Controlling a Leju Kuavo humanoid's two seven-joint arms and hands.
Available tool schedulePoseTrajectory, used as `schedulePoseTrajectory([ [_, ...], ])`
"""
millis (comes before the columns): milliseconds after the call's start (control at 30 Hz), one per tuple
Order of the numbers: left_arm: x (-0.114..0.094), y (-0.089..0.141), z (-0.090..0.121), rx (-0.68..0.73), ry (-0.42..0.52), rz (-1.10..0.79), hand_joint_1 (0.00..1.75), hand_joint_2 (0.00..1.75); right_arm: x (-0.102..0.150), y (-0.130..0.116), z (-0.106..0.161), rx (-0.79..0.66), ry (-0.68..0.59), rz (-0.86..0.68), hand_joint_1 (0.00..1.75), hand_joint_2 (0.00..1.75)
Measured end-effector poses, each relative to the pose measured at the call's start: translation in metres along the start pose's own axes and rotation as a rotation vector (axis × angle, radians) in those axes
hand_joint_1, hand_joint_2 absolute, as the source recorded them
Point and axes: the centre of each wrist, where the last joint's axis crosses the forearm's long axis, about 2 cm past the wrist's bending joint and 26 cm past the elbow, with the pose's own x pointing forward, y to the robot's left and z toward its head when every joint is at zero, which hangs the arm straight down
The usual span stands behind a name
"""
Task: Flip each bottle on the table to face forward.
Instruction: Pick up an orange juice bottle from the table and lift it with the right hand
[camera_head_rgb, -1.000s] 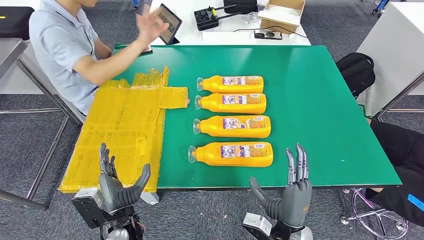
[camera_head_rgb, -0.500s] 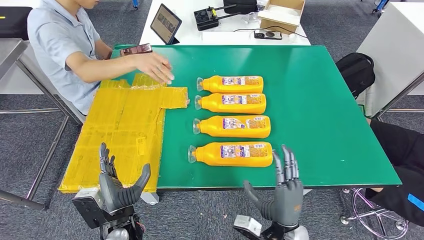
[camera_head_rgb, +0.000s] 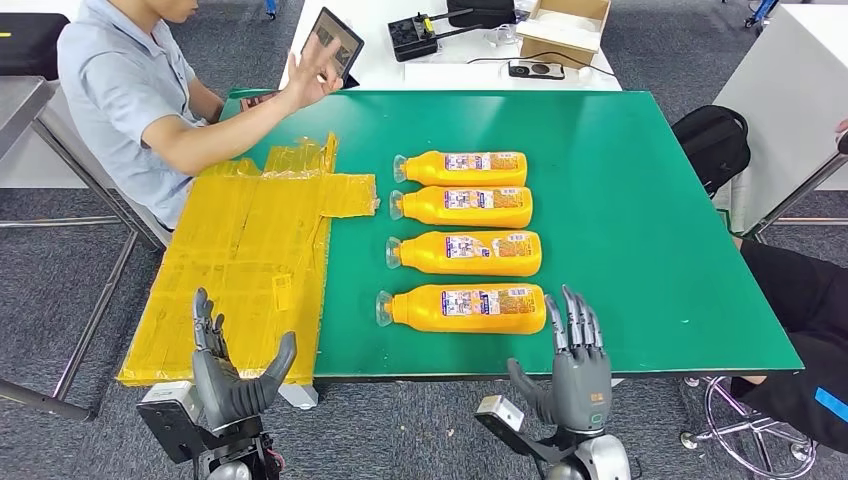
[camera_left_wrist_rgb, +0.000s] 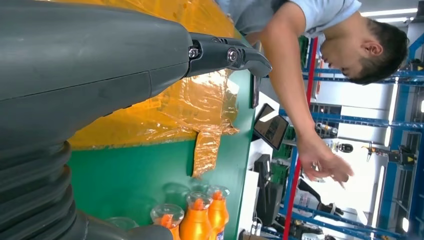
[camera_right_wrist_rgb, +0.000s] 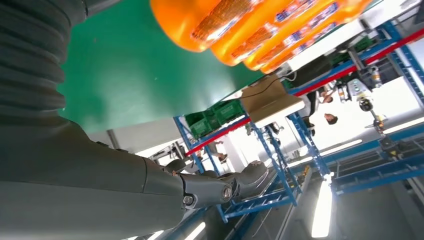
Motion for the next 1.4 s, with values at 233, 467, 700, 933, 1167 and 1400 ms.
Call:
schedulePoseTrajectory([
  [233,0.000,-0.001,-0.002,-0.025,-0.007,0.011,0.00,1.75,-0.010,0.004,-0.023,0.013,0.031,0.030,0.00,1.75],
  [467,0.000,-0.002,-0.004,-0.043,-0.013,0.025,0.00,1.75,-0.010,0.019,-0.037,0.107,0.046,0.018,0.00,1.75],
  [700,0.000,-0.004,-0.008,-0.048,-0.022,0.024,0.00,1.75,-0.004,0.040,-0.039,0.225,0.019,-0.003,0.00,1.75],
  [933,-0.001,-0.004,-0.012,-0.044,-0.030,0.021,0.00,1.75,0.008,0.057,-0.033,0.315,-0.013,-0.040,0.00,1.75],
  [1167,-0.001,-0.002,-0.014,-0.042,-0.037,0.012,0.00,1.75,0.012,0.062,-0.033,0.304,0.007,-0.006,0.00,1.75],
  [1400,-0.001,-0.001,-0.014,-0.046,-0.039,0.007,0.00,1.75,0.003,0.057,-0.039,0.276,0.015,0.059,0.00,1.75],
])
